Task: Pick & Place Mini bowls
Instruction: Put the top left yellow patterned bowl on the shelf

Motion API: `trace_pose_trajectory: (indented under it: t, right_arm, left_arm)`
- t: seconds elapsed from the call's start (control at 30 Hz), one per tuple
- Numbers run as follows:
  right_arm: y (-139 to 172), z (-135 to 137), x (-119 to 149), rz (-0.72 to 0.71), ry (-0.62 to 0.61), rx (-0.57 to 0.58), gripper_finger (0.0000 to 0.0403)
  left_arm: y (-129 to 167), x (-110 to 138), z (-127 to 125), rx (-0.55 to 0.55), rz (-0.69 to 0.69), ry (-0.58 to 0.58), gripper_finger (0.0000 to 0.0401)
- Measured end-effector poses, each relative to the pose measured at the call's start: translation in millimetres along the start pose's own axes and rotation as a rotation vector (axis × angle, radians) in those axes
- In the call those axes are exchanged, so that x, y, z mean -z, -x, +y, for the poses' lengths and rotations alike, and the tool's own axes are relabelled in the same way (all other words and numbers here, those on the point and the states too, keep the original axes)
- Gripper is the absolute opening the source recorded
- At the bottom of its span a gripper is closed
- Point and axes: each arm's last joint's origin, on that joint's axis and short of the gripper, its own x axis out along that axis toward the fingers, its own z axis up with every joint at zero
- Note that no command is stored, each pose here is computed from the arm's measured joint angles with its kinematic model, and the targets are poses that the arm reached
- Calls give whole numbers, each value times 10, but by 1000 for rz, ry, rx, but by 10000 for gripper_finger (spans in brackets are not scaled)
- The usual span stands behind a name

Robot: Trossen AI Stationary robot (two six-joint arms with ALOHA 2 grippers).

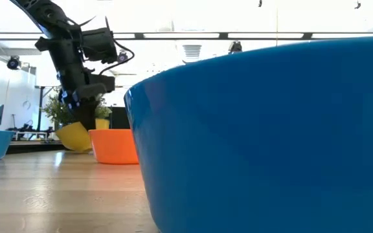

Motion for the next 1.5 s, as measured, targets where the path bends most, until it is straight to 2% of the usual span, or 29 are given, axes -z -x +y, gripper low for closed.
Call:
trace_pose_trajectory:
  t: [0.23,0.77,0.93,1.17,1.5]
  right_arm:
    - [0,0,0,0,-2,0,162]
    - [-1,0,0,0,0,0,162]
    - [0,0,-1,0,49,0,162]
    - [-1,0,-1,0,50,0,162]
    - [-1,0,0,0,34,0,162]
  left_arm:
    - [58,-80,-23,25,-24,3,4]
    - [67,-87,-31,46,-19,1,4]
    - [89,-97,-37,60,-7,-4,4]
    - [257,-245,-69,75,-23,-24,4]
    - [673,-569,-142,75,-52,-88,4]
